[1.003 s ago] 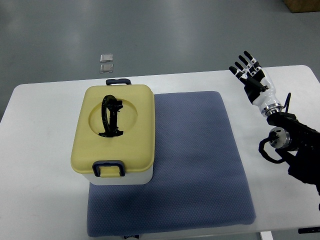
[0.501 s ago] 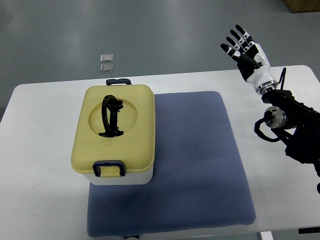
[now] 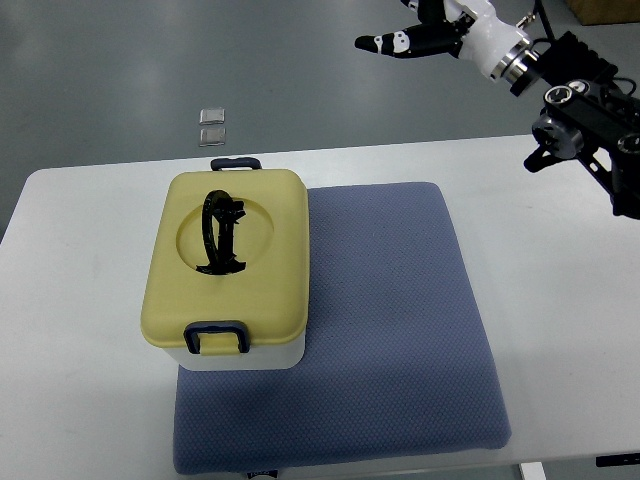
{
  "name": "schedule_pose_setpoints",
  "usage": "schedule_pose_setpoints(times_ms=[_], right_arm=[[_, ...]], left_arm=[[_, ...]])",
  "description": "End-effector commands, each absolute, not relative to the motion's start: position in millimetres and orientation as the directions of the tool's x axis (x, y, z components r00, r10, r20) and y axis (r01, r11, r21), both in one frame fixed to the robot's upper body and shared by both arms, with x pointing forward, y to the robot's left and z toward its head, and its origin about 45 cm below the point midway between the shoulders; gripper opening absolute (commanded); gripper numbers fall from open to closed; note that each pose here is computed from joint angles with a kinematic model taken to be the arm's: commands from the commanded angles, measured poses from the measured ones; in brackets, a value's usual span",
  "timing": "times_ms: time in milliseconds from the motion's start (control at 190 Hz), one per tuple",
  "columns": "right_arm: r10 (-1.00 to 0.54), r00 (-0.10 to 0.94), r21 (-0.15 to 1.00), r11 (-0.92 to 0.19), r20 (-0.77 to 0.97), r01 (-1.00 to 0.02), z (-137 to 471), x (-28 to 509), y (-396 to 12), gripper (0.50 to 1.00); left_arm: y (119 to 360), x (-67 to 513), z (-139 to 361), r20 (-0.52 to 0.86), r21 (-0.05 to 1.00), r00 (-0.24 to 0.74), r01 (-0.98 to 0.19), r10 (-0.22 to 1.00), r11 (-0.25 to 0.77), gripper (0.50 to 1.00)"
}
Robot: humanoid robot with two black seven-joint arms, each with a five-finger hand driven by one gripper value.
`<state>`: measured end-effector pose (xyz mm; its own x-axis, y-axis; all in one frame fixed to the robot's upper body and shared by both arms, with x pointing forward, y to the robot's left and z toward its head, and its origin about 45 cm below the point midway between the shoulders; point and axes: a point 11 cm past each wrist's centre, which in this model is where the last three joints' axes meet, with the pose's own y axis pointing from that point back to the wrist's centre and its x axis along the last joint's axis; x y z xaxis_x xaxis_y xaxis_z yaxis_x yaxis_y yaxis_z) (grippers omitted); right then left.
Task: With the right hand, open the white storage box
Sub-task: 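Swing the right hand up and over toward the yellow lid, then lower the right hand onto the lid and grasp its black handle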
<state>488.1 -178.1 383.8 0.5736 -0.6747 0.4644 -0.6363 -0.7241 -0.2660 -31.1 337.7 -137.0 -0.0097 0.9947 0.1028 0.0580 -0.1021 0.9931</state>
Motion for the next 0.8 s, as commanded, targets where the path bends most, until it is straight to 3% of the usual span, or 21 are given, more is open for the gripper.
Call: schedule_pose_setpoints(times_ms=[0,148,290,617,797], right_arm=[[-0.505,0.592,-0.173,-0.833,0.629,-0.526,401,478,-146,0.926],[-0.230,0.527,-0.003,-0.918,0.818,-0.397,406,462,-105,0.926],[-0.025,0.456,0.134,-0.940,0.889,-0.313,412,450,-76,0.926],[0.315,0.260,0.368,-0.911,0.913,-0.188,398,422,-16,0.919],[0.405,0.203,0.426,-0.902,0.892,-0.074,392,388,6,0.915]], left_arm=[[338,-31,-137,0.103,0.993,-0.009,0.058,0.995,-0.102,1.000],[338,-31,-137,0.103,0.993,-0.009,0.058,0.995,-0.102,1.000],[338,-31,-137,0.103,0.993,-0.011,0.058,0.995,-0.102,1.000],[338,-31,-137,0.103,0.993,-0.011,0.058,0.995,-0.102,1.000],[338,-31,-137,0.103,0.993,-0.009,0.058,0.995,-0.102,1.000]])
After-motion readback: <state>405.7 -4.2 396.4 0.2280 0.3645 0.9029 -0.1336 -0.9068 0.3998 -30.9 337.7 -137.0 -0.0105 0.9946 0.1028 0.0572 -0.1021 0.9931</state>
